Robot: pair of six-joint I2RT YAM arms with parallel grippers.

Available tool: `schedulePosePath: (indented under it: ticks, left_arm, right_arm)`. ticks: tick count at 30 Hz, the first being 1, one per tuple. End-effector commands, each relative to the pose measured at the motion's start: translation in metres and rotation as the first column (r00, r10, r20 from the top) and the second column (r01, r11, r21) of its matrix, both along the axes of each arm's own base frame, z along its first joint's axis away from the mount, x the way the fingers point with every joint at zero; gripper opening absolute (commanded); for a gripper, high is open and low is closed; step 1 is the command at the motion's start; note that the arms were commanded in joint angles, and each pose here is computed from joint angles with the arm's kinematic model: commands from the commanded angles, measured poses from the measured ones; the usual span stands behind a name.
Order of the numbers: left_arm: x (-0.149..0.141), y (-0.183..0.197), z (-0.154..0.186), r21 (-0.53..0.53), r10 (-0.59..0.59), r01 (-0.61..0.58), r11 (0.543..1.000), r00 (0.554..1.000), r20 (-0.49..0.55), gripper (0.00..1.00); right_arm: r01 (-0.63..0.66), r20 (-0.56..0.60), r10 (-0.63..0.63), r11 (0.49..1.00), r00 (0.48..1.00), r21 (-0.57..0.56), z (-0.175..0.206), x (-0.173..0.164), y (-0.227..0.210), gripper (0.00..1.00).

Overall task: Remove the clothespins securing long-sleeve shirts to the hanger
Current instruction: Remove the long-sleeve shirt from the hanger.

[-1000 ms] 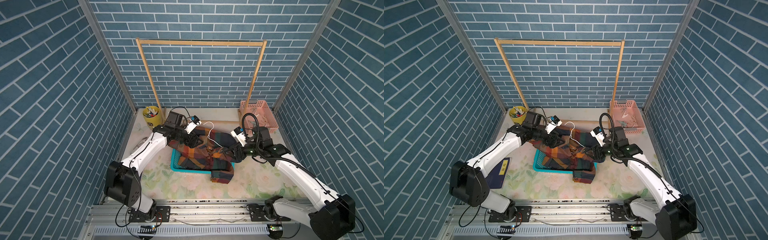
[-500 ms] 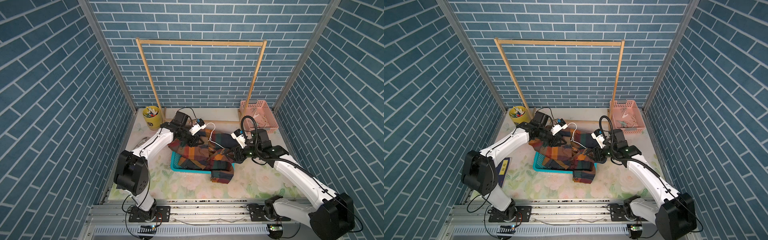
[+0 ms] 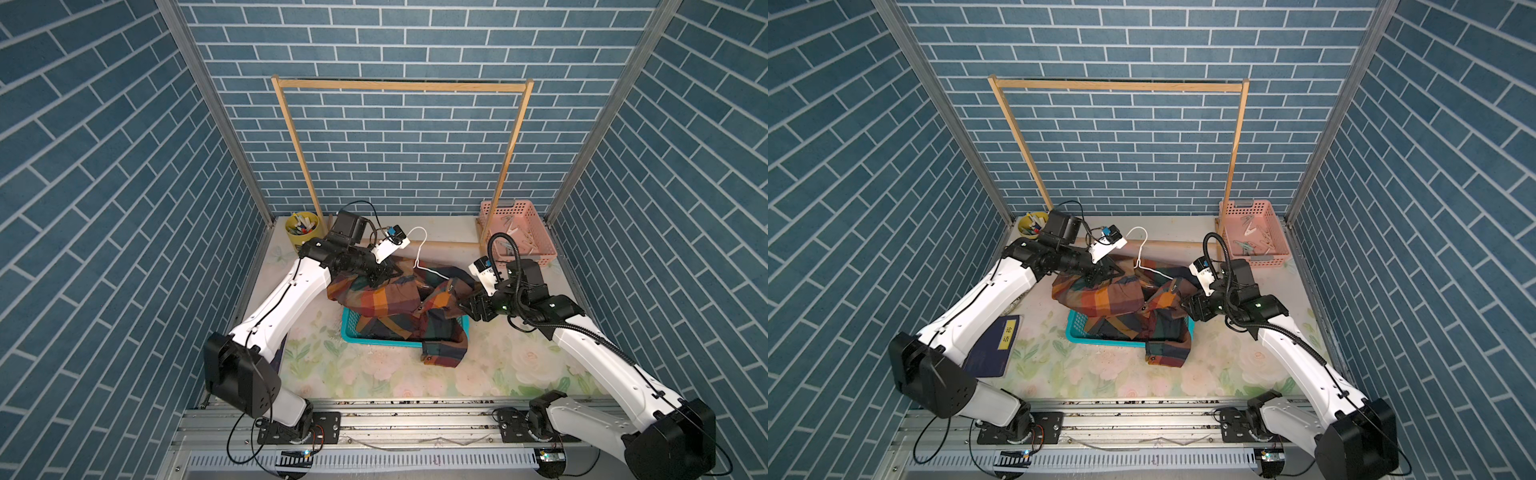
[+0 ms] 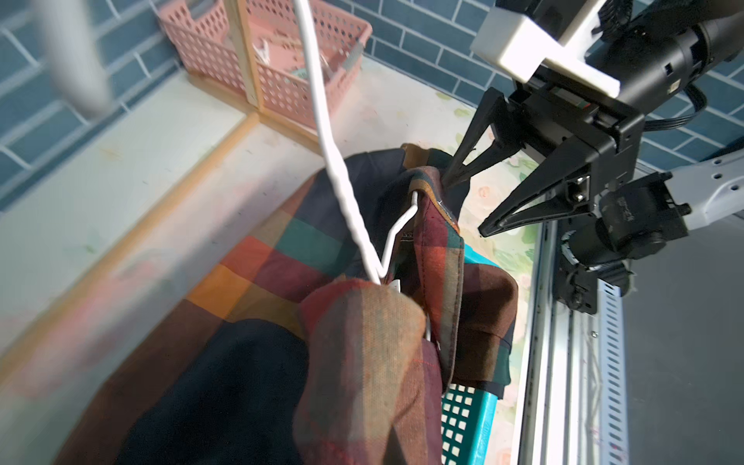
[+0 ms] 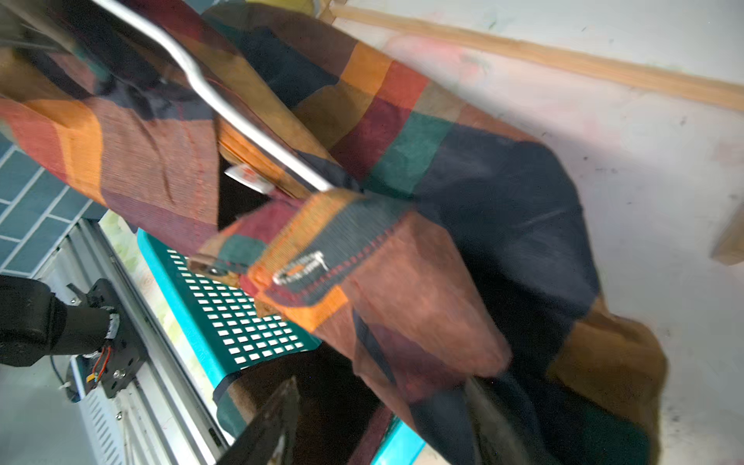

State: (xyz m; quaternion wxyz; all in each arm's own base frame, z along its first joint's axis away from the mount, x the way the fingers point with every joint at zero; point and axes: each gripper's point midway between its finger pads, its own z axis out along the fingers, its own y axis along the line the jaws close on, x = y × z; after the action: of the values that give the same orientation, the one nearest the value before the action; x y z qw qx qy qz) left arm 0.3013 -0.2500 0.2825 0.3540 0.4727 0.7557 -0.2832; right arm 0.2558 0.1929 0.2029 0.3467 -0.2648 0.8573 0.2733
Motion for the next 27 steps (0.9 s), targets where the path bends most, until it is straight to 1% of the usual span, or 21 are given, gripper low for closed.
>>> schedulePosePath:
  ticks: [1, 3, 6, 8, 11, 15, 18, 20, 22, 25, 26, 27]
  left_arm:
    - [-0.005, 0.016, 0.020, 0.000, 0.039, -0.039, 0.999, 0.990, 0.137, 0.00]
    - [-0.008, 0.023, 0.027, -0.005, 0.058, -0.058, 0.998, 0.981, 0.184, 0.00]
    - [-0.010, 0.029, 0.028, 0.010, 0.069, -0.072, 0.997, 0.980, 0.184, 0.00]
    - [-0.012, 0.030, 0.029, 0.014, 0.064, -0.067, 0.998, 0.982, 0.180, 0.00]
    - [-0.014, 0.030, 0.033, 0.005, 0.063, -0.065, 0.998, 0.978, 0.197, 0.00]
    - [-0.016, 0.032, 0.037, -0.004, 0.067, -0.068, 0.998, 0.975, 0.211, 0.00]
    - [-0.015, 0.035, 0.045, -0.024, 0.084, -0.080, 0.996, 0.968, 0.235, 0.00]
    - [-0.015, 0.038, 0.053, -0.044, 0.098, -0.090, 0.995, 0.962, 0.254, 0.00]
    - [-0.014, 0.041, 0.063, -0.064, 0.112, -0.098, 0.993, 0.954, 0.279, 0.00]
    - [-0.010, 0.047, 0.074, -0.087, 0.143, -0.122, 0.989, 0.941, 0.308, 0.00]
    - [-0.009, 0.048, 0.076, -0.097, 0.145, -0.121, 0.988, 0.940, 0.309, 0.00]
    - [-0.010, 0.049, 0.080, -0.106, 0.144, -0.117, 0.987, 0.940, 0.310, 0.00]
  right_arm:
    - [0.040, 0.131, -0.037, 0.999, 0.991, -0.020, 0.027, 0.016, -0.012, 0.69]
    - [0.042, 0.164, -0.039, 0.999, 0.986, -0.018, 0.035, 0.020, -0.013, 0.71]
    - [0.036, 0.217, -0.032, 0.999, 0.976, -0.015, 0.051, 0.024, -0.013, 0.73]
    - [0.010, 0.229, -0.007, 1.000, 0.973, -0.013, 0.058, 0.026, -0.009, 0.74]
    - [-0.040, 0.221, 0.040, 0.999, 0.974, -0.004, 0.058, 0.031, 0.001, 0.74]
    - [-0.107, 0.228, 0.095, 0.993, 0.969, 0.040, 0.062, 0.036, 0.016, 0.74]
    - [-0.206, 0.203, 0.185, 0.975, 0.961, 0.088, 0.062, 0.029, 0.031, 0.74]
    - [-0.241, 0.180, 0.221, 0.965, 0.959, 0.101, 0.057, 0.024, 0.035, 0.73]
    - [-0.243, 0.160, 0.226, 0.965, 0.961, 0.096, 0.050, 0.023, 0.035, 0.70]
    - [-0.246, 0.151, 0.230, 0.964, 0.962, 0.099, 0.046, 0.020, 0.035, 0.63]
    - [-0.247, 0.150, 0.231, 0.964, 0.961, 0.102, 0.045, 0.019, 0.035, 0.57]
    - [-0.242, 0.149, 0.226, 0.965, 0.963, 0.101, 0.044, 0.020, 0.034, 0.47]
